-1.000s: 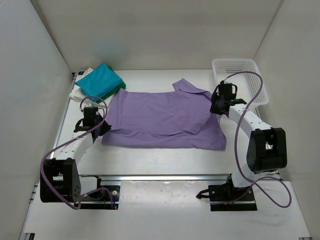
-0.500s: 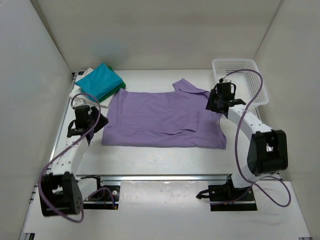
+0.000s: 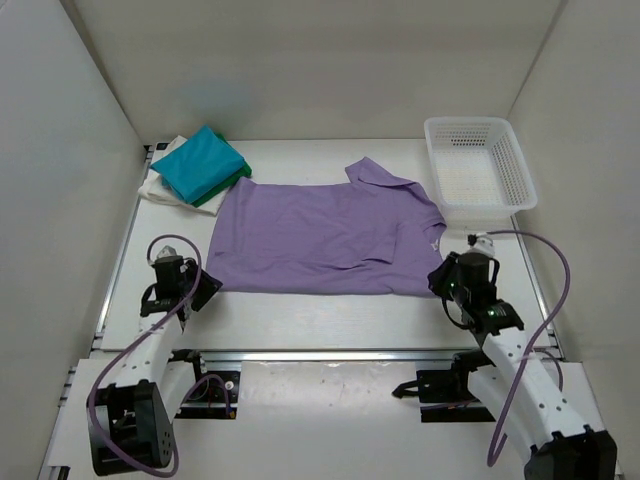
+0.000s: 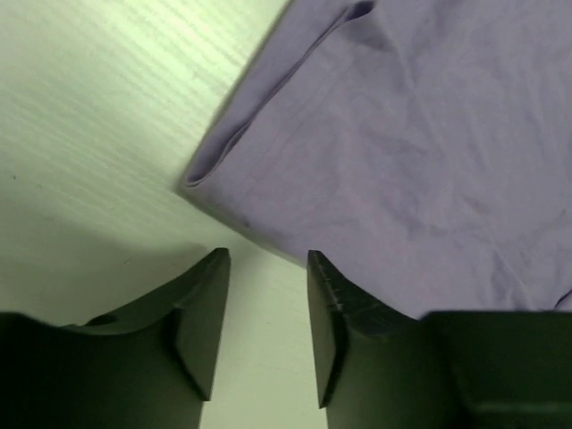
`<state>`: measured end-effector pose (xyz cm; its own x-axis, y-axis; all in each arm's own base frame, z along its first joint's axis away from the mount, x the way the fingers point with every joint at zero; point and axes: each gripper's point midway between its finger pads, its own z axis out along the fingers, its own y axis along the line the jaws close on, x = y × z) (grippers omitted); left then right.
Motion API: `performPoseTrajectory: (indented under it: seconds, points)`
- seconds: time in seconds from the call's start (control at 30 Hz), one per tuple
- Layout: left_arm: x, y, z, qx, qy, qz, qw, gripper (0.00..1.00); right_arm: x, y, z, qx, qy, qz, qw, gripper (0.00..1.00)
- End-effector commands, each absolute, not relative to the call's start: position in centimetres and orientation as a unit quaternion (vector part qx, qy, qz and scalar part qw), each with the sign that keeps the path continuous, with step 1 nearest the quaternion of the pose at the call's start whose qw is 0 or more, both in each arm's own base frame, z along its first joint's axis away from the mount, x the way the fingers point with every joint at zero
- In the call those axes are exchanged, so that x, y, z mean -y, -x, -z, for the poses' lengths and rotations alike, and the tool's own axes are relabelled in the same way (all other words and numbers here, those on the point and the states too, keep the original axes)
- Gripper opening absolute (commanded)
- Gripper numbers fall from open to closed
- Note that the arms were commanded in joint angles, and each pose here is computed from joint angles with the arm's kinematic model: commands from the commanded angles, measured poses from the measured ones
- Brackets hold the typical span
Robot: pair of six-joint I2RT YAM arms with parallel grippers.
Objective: Fold and stack the t-shirts
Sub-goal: Fold the flattened tshirt in 1/3 of the way
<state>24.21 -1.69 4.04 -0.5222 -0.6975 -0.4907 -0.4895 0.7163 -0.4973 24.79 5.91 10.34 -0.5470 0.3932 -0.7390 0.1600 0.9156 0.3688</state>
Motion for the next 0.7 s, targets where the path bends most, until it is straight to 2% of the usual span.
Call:
performPoseTrajectory:
  seconds: [0.0,0.1,0.23,0.43,0.53,0.67]
  points:
    - [2.4,-24.6,-3.4,-0.848,0.363,0.174,0.345,0.53,-4.6,-23.7,-9.5,-0.852,-0.219,-0.146,0.453,0.15]
    - [2.1,-24.6,-3.2,-0.840,0.378,0.170,0.351,0.54,-3.2,-23.4,-8.5,-0.844,-0.257,-0.148,0.446,0.32]
    - [1.7,-23.7,-1.3,-0.840,0.399,0.164,0.329,0.53,-4.1,-23.5,-7.0,-0.851,-0.264,-0.178,0.417,0.37]
    - [0.5,-23.6,-0.6,-0.829,0.426,0.153,0.328,0.18,-3.7,-23.6,-6.6,-0.846,-0.273,-0.164,0.428,0.37]
    - [-0.8,-23.7,-1.6,-0.822,0.435,0.135,0.342,0.00,-3.2,-23.1,-5.6,-0.849,-0.286,-0.160,0.414,0.41]
    - [-2.5,-23.3,-3.0,-0.823,0.424,0.115,0.360,0.00,-2.2,-23.0,-4.5,-0.850,-0.304,-0.159,0.400,0.46]
